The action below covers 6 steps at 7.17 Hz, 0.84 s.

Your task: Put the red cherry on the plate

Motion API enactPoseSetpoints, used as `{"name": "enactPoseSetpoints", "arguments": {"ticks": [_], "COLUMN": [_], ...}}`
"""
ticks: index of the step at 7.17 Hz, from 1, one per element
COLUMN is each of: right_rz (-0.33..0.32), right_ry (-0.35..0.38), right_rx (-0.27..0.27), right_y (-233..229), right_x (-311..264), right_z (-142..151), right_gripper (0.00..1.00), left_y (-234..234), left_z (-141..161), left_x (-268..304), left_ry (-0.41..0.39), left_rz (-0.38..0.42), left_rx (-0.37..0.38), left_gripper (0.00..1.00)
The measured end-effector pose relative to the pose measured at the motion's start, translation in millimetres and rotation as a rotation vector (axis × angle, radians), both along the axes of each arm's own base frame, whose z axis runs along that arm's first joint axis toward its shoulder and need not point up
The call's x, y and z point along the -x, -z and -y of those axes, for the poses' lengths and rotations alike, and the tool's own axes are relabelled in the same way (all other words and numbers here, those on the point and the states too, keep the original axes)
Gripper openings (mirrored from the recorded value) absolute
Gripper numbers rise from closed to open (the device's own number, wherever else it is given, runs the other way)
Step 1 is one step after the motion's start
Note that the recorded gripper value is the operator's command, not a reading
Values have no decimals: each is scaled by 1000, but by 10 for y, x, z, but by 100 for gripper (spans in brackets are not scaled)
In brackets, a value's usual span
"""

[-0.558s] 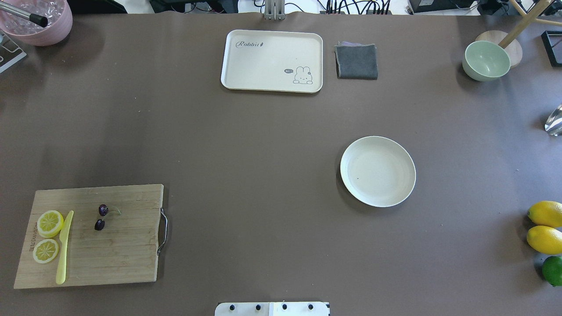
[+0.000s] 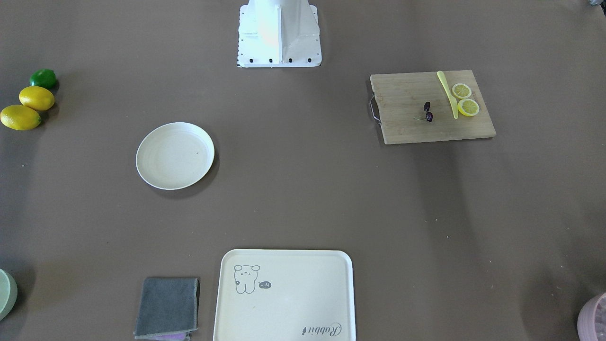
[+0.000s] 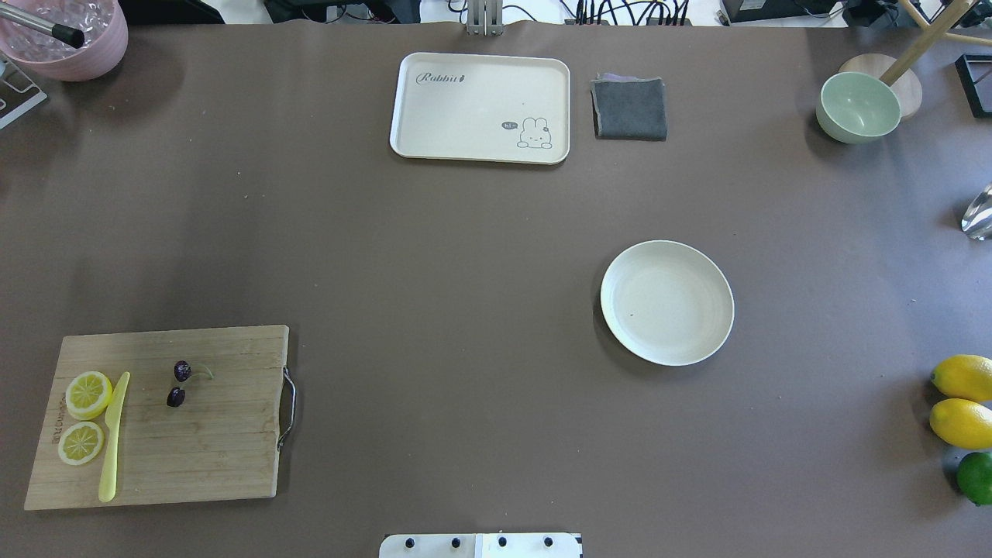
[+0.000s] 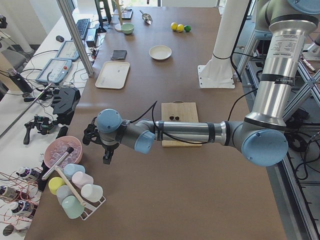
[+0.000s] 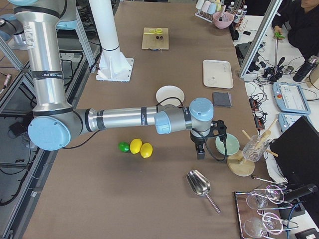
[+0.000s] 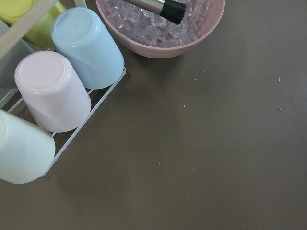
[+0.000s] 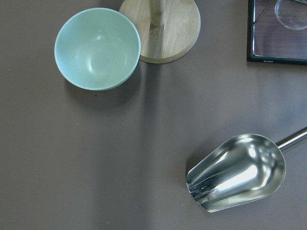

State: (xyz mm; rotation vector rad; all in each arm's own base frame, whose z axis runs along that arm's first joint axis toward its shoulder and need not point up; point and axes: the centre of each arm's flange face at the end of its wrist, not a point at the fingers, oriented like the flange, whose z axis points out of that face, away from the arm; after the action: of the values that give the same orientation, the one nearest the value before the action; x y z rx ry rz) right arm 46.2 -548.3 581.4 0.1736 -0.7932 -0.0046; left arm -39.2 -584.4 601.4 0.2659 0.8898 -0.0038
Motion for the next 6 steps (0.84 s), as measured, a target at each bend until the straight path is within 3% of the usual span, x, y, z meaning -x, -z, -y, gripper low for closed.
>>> {"name": "enactPoseSetpoints", "arguments": {"ticks": [6], "right_rz": [1], "right_ry": [-4], "right_rx": [-6], "right_y": [45], "right_x": [1], "right_z": [23], "right_gripper": [100], "left_y": [2], "left_z": [11], "left_x": [-4], "left_ry": [2], "left_rz": [-1], "left_rx": [3], "left_gripper": [98]}}
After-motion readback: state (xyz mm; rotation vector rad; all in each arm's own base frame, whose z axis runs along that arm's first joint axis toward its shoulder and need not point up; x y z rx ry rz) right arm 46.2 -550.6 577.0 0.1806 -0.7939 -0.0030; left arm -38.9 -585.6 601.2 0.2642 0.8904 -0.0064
